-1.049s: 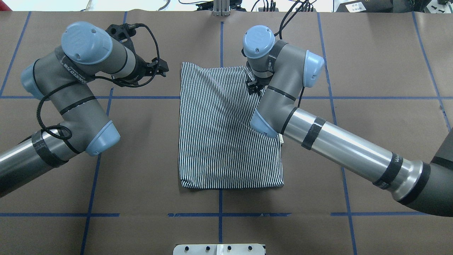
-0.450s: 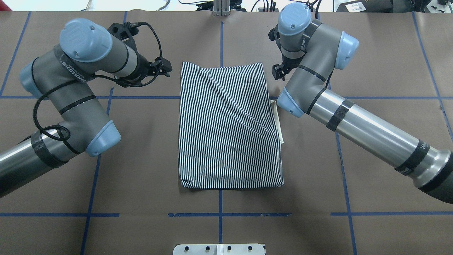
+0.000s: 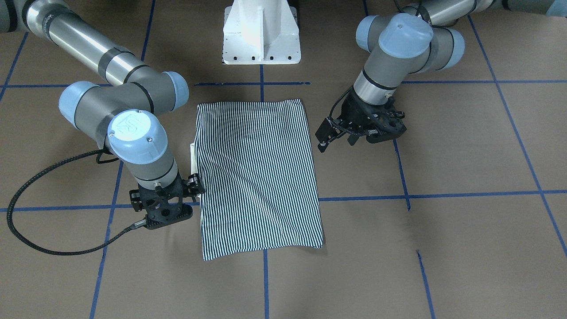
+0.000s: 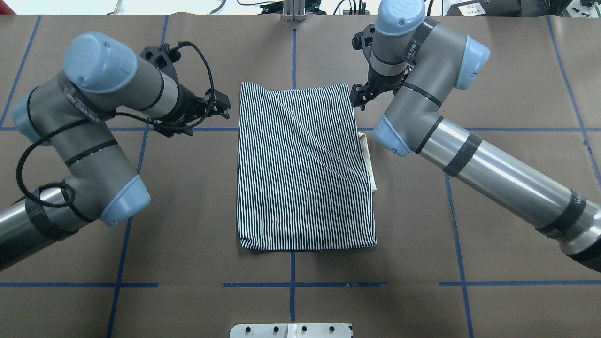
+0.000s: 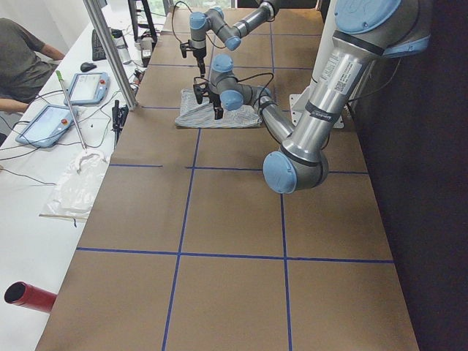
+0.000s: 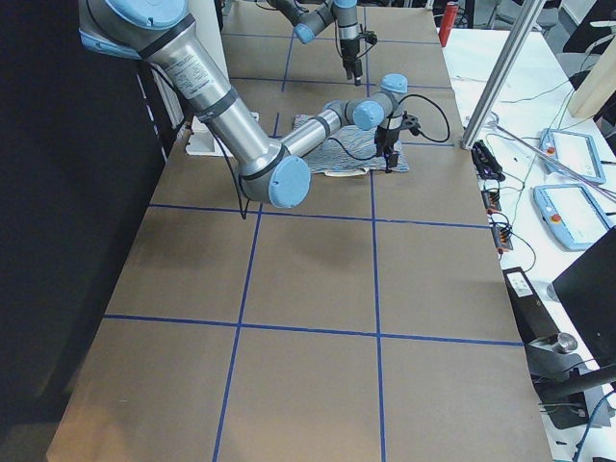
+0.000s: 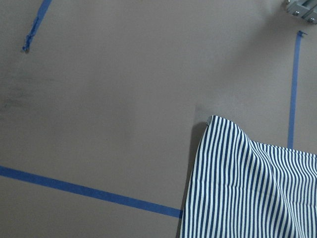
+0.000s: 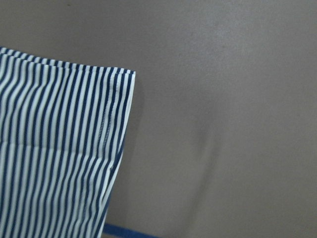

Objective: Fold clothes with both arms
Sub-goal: 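Move the left gripper to the shirt's nearer corner while the right gripper holds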

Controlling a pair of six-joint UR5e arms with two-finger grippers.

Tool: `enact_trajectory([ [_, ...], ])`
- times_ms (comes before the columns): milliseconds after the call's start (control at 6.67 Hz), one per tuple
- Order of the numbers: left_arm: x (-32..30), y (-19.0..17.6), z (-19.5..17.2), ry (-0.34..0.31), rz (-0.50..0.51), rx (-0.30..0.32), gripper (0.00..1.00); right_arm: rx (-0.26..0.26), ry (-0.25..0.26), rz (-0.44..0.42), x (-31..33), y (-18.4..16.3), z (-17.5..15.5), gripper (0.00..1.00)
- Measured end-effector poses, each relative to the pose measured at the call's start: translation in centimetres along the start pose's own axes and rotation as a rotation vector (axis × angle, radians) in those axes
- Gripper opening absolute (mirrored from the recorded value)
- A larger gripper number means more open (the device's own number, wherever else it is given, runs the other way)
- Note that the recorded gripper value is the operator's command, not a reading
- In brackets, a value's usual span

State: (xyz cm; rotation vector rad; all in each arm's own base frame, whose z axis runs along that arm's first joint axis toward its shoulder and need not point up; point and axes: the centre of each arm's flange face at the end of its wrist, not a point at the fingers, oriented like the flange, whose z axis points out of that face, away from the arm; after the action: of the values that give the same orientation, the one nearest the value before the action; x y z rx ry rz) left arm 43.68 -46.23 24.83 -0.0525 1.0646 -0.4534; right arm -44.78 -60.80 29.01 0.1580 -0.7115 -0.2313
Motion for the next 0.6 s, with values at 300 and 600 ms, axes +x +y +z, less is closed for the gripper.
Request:
enact_trajectory([
  [300,0.3,10.1,4.2,-0.130,-0.157,0.004,0.98,0.005,-0.069,0.067,-0.6,3.5,-1.9,1.00],
  [600,0.2,15.7,7.6,-0.244,-0.207,0.033,0.96,0.000,-0.094,0.118,-1.9,4.8,-2.2,1.00],
])
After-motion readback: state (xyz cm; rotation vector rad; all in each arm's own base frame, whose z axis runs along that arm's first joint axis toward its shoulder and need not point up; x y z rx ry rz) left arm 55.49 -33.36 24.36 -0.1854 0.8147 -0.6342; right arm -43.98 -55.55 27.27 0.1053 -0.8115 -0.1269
